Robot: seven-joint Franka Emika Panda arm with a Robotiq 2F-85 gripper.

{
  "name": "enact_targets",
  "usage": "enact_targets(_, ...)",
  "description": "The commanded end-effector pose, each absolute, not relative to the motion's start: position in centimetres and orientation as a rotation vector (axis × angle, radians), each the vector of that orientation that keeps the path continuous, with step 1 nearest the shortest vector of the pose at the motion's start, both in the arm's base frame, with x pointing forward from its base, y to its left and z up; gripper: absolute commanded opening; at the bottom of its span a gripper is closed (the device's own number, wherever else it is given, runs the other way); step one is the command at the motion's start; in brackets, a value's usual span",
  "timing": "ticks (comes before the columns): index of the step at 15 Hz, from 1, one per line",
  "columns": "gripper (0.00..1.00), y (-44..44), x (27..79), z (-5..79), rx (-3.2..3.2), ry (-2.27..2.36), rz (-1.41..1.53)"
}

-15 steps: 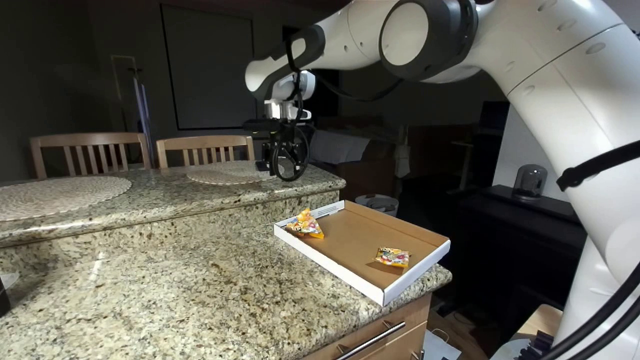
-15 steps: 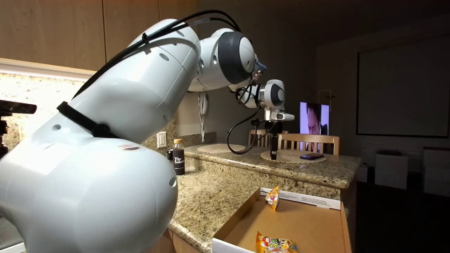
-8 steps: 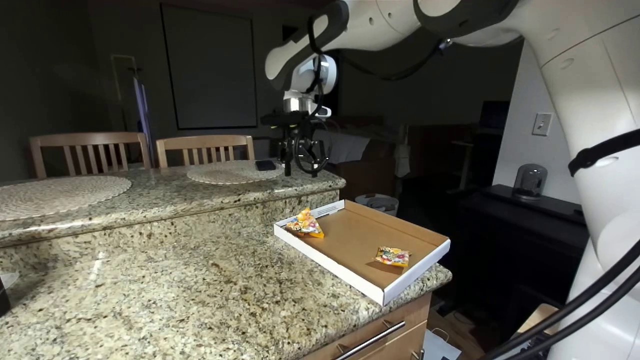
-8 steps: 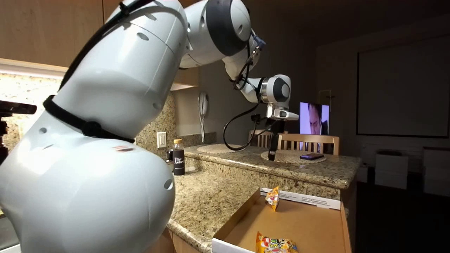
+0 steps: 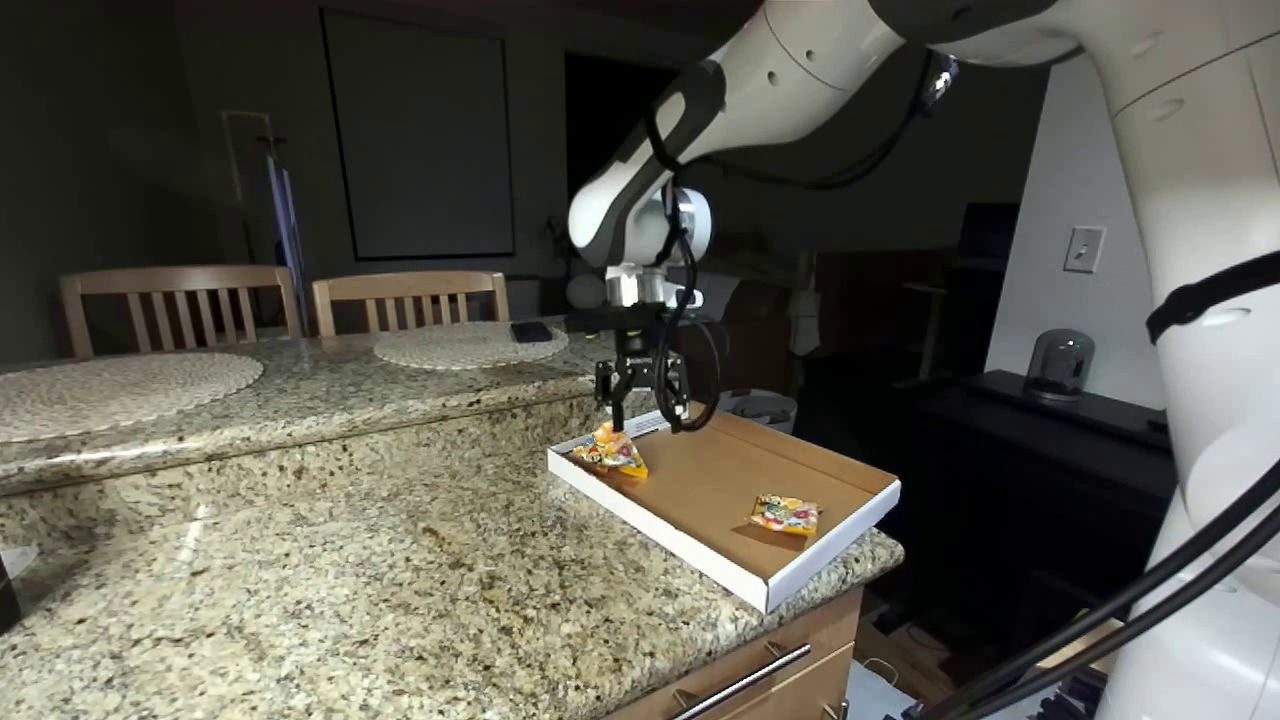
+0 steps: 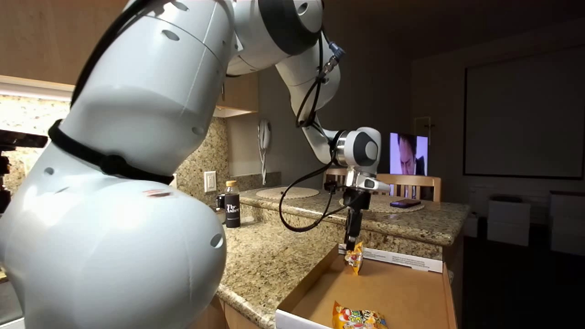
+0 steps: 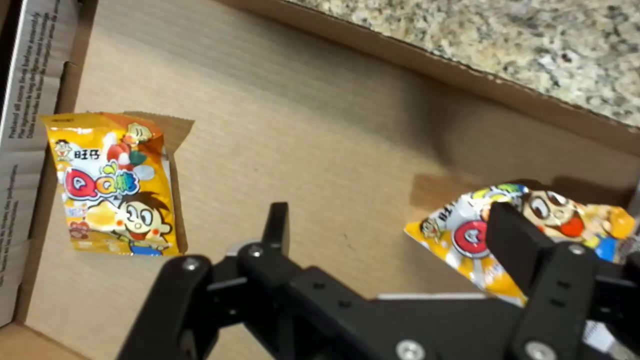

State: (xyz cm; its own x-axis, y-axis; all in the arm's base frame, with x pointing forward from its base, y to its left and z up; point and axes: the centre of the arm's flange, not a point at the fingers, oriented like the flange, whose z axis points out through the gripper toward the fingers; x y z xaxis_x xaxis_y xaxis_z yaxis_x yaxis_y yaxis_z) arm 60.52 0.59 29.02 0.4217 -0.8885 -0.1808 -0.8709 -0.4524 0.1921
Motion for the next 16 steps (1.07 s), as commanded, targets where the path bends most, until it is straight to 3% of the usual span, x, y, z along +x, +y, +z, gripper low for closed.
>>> enact_targets(1, 1.00, 1.6, 57.8, 26.1, 2.674, -1.555, -0.302)
enact_targets(16, 1.00, 1.6, 62.0, 26.8, 2.835, -1.498, 0.259)
